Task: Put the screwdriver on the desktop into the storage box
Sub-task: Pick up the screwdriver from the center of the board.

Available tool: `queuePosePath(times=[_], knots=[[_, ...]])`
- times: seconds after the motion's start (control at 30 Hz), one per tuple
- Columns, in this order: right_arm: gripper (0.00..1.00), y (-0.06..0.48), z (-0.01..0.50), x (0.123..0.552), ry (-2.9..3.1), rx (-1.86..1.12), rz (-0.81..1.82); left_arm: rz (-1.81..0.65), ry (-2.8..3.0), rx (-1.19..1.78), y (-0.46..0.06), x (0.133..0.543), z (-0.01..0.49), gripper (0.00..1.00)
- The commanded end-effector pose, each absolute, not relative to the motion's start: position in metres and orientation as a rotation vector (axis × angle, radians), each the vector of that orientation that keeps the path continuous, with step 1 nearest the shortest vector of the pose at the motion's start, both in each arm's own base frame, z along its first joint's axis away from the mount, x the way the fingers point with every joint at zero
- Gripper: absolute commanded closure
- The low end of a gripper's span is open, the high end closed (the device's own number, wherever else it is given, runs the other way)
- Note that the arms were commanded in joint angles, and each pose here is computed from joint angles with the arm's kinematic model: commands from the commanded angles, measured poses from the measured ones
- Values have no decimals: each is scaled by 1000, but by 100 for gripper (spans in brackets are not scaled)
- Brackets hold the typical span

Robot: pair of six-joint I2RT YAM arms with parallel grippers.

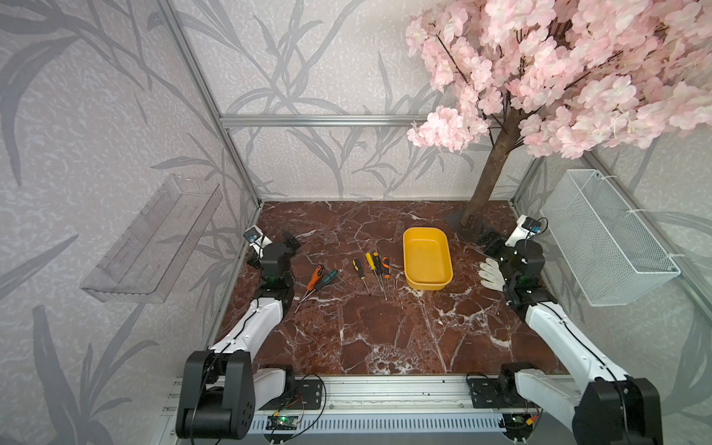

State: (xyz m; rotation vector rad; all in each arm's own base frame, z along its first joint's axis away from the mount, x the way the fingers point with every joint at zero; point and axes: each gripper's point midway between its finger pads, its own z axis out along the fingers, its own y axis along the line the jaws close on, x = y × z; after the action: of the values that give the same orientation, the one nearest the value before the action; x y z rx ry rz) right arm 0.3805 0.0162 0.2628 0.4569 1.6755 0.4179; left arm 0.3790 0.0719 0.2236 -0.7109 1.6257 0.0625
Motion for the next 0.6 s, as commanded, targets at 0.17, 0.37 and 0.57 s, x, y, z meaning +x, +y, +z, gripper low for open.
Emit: queuePosePath(times=[0.17,0.37,0.57], knots=[[1,150,239,373,1999,279,976,-333,1910,-622,-12,355,192,0],[3,240,212,374,2162,141,1390,-460,2030,-559,-45,334,172,0],[1,299,182,371,2394,-91,1197,-507,2099,-575,-58,318,148,1]])
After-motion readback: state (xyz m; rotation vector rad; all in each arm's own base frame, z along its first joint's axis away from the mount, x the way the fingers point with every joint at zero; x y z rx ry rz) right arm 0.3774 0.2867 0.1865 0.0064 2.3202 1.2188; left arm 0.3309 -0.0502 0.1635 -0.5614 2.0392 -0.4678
